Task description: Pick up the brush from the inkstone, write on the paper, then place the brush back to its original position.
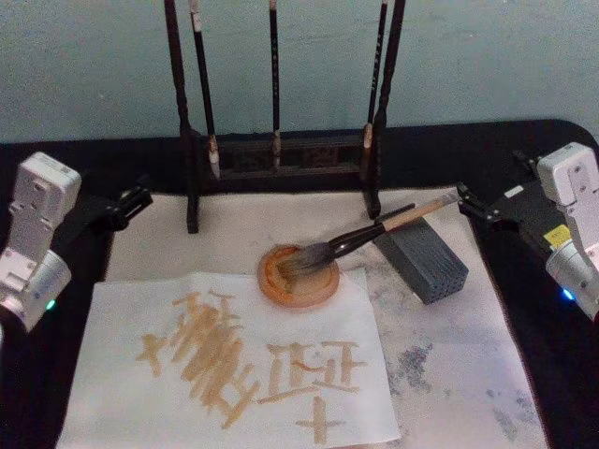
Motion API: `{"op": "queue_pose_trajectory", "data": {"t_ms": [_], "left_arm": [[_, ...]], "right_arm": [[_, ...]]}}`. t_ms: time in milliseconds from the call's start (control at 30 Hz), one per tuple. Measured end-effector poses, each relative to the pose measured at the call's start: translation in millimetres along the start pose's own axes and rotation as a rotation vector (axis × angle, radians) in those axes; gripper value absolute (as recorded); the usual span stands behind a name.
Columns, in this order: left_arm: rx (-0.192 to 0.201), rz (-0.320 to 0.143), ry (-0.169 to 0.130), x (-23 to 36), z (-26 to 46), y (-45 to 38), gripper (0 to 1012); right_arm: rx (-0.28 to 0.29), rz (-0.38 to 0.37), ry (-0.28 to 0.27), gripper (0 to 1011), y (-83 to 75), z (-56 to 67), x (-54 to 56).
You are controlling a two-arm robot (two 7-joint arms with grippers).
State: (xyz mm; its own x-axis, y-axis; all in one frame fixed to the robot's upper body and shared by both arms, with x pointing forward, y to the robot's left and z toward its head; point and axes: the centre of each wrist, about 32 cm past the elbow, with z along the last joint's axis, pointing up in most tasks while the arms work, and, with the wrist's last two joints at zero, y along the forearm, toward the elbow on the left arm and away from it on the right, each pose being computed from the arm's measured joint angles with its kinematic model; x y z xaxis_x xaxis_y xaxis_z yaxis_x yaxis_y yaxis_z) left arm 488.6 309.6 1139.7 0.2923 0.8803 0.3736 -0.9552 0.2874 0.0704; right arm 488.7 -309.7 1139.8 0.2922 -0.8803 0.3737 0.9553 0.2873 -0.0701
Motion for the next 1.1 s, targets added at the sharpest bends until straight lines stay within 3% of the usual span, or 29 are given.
{"op": "queue_pose_trajectory", "data": {"t_ms": [1100], "left_arm": [[0.000,0.000,0.000,0.0,0.0,0.0,1002]], "right_arm": [[0.000,0.000,0.000,1001,0.0,0.0,0.0]]}}
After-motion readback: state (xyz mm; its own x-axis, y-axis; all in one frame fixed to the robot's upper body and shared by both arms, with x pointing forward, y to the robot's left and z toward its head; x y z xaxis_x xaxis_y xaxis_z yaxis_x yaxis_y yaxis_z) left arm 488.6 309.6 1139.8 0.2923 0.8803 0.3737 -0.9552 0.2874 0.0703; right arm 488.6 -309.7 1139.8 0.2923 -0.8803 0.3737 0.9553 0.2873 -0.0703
